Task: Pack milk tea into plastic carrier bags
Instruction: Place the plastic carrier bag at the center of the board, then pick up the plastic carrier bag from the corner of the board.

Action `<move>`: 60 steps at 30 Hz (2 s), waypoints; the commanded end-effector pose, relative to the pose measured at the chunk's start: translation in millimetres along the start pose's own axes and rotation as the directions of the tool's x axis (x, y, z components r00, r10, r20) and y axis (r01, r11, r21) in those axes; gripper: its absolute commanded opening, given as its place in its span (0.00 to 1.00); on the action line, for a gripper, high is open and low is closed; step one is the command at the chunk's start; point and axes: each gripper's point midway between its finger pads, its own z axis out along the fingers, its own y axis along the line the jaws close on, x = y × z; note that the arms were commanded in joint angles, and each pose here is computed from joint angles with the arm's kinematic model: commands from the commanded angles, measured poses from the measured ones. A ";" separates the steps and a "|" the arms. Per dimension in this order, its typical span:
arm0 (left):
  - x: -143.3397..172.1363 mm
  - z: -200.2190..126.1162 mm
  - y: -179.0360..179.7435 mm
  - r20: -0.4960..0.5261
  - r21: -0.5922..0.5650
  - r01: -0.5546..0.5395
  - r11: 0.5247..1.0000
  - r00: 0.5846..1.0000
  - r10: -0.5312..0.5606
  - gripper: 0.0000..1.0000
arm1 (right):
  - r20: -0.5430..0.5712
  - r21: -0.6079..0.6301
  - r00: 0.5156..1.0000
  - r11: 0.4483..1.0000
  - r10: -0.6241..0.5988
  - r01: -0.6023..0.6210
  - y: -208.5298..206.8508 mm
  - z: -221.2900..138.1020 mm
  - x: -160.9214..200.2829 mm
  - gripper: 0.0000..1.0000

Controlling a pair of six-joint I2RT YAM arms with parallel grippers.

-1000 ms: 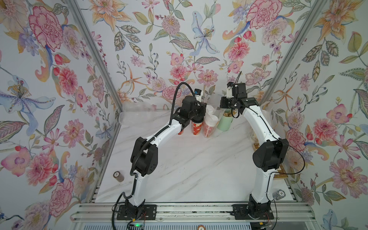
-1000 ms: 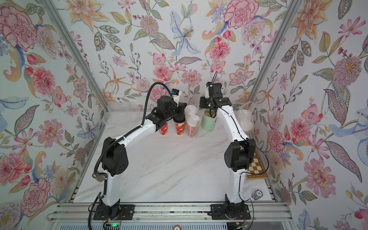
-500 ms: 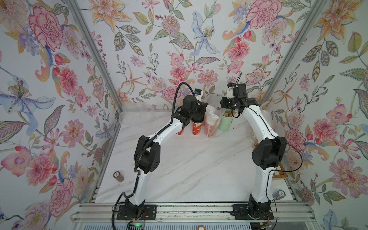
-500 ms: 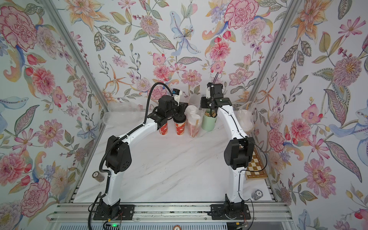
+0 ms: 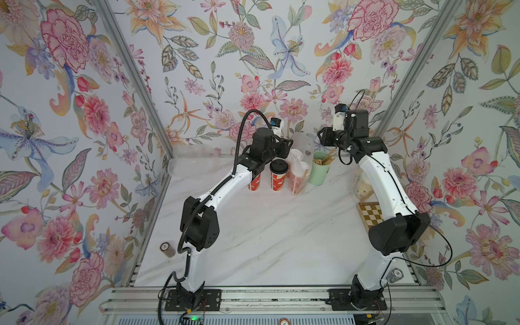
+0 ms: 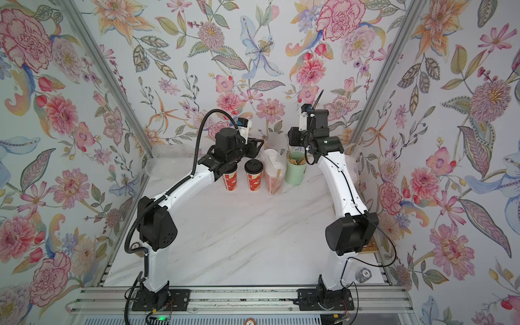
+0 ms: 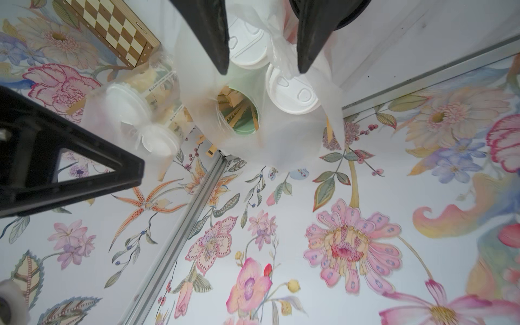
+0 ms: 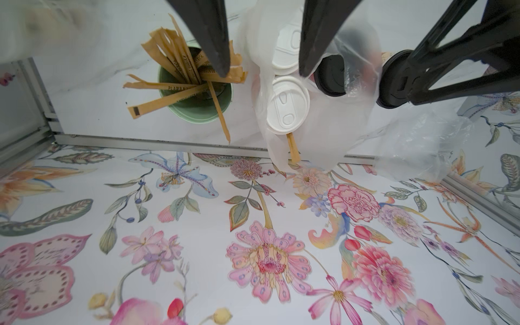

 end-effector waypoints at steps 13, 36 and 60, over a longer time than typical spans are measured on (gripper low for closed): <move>17.5 -121.5 122.2 -0.135 -0.400 -0.057 0.915 0.991 0.002 0.49 | -0.138 0.035 0.988 0.997 0.075 -0.071 -3.3 -58.5 91.2 0.47; 90.4 -85.2 398.4 -0.310 -0.721 -0.128 0.681 0.938 -0.152 0.68 | -0.252 0.045 0.961 0.994 0.111 -0.102 -6.8 -67.9 156.6 0.49; 163.4 -16.9 467.0 -0.084 -0.617 0.197 0.762 0.946 -0.313 0.71 | -0.339 0.051 0.929 0.988 0.152 -0.144 0.7 -51.0 187.8 0.49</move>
